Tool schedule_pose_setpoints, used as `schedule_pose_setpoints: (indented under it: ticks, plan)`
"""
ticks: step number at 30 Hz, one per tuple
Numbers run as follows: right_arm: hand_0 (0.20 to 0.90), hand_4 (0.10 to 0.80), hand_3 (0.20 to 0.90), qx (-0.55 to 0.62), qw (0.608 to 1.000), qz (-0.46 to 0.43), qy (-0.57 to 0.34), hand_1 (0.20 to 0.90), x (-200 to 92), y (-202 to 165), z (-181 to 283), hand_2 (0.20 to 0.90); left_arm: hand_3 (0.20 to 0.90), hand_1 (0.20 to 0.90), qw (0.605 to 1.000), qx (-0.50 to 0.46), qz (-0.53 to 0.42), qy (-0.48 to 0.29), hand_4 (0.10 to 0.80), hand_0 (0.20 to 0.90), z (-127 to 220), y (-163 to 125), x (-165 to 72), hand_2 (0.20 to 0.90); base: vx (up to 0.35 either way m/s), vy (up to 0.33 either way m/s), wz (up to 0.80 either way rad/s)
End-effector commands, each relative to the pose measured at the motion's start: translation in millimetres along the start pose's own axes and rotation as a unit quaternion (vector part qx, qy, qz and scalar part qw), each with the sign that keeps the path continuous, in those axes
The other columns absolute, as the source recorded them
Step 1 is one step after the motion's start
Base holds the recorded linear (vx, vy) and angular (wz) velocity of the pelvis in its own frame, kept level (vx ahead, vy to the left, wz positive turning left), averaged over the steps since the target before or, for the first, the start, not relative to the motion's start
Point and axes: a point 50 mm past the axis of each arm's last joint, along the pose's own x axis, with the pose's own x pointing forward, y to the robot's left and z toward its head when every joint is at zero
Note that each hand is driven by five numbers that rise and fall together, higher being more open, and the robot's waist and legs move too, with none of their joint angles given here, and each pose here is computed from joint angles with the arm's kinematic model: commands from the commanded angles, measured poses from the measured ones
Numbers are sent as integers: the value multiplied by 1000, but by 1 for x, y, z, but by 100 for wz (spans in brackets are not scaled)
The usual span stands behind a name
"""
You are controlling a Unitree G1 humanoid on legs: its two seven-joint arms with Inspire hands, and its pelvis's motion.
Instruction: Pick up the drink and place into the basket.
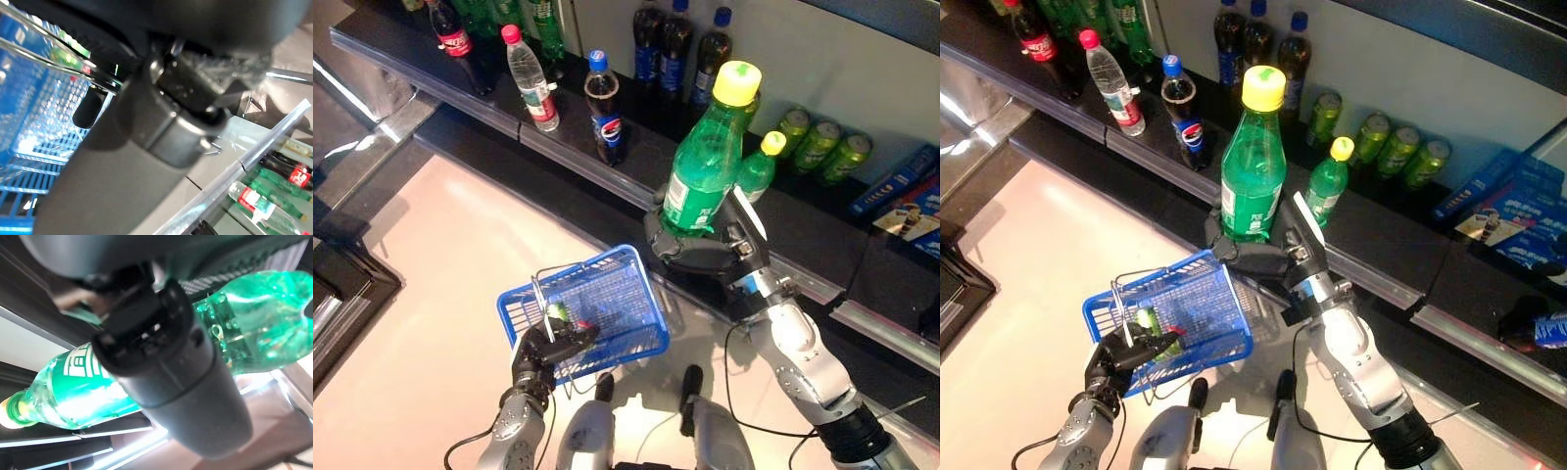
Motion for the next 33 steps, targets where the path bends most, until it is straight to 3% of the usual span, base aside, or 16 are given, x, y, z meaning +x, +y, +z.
schedule_pose_setpoints:
  ticks: [1, 16, 21, 26, 33]
  plan:
    - [300, 100, 200, 82, 981, 65, -162, 300, 24, 42, 50, 300, 200, 300, 970, 11, -161, -181, 100, 300, 75, -33, -16, 300, 8, -4, 10]
    - [300, 100, 200, 128, 987, 26, -91, 300, 47, 77, 15, 300, 200, 300, 923, -20, -323, -208, 100, 300, 109, -85, -35, 300, 3, -20, 21]
    - [300, 100, 200, 9, 1000, 5, -22, 300, 44, 75, -24, 300, 200, 300, 904, -25, -349, -246, 100, 300, 126, -91, -42, 300, -10, 2, 8]
    - [300, 100, 200, -22, 997, -20, 75, 300, 28, 64, -72, 300, 200, 300, 881, -31, -380, -278, 100, 300, 141, -95, -50, 300, 11, -8, 11]
    - [300, 100, 200, -56, 989, 3, 134, 300, 15, 71, -107, 300, 200, 300, 836, -30, -465, -289, 100, 300, 152, -107, -60, 300, 9, -16, 6]
